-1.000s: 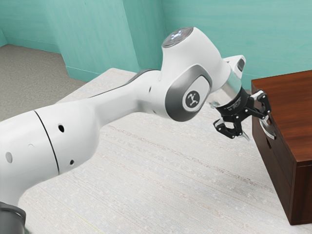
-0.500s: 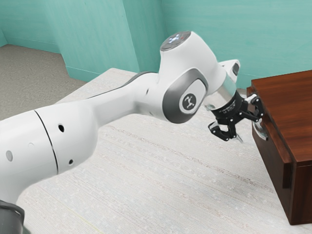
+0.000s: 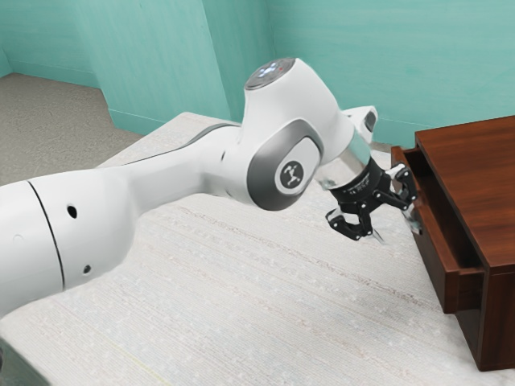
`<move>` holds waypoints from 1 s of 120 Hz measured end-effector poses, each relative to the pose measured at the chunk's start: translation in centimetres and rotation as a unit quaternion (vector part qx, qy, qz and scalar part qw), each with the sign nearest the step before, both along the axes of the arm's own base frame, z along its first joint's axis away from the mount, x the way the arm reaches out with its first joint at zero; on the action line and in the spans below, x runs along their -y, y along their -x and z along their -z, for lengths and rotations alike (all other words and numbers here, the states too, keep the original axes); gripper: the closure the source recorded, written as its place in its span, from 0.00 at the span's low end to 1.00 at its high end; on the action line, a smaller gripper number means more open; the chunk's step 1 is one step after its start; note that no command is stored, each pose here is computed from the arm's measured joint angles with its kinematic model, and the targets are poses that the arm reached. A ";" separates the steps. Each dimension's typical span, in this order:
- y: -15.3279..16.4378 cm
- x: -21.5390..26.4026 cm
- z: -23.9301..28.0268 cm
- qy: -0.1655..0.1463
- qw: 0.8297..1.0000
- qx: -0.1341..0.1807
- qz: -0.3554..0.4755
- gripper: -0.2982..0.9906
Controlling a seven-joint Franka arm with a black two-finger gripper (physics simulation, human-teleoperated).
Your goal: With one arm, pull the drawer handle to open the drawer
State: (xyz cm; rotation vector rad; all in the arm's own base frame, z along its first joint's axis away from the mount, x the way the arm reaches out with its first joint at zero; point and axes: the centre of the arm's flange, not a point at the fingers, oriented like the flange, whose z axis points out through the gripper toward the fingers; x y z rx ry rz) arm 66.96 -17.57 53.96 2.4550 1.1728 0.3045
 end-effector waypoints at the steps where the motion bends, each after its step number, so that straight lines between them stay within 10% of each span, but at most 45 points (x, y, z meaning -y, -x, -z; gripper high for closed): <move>1: 0.0 -0.1 0.0 0.000 1.000 0.000 0.000 0.52; 120: 5.2 -3.8 -1.0 -0.001 1.000 0.013 -0.025 0.55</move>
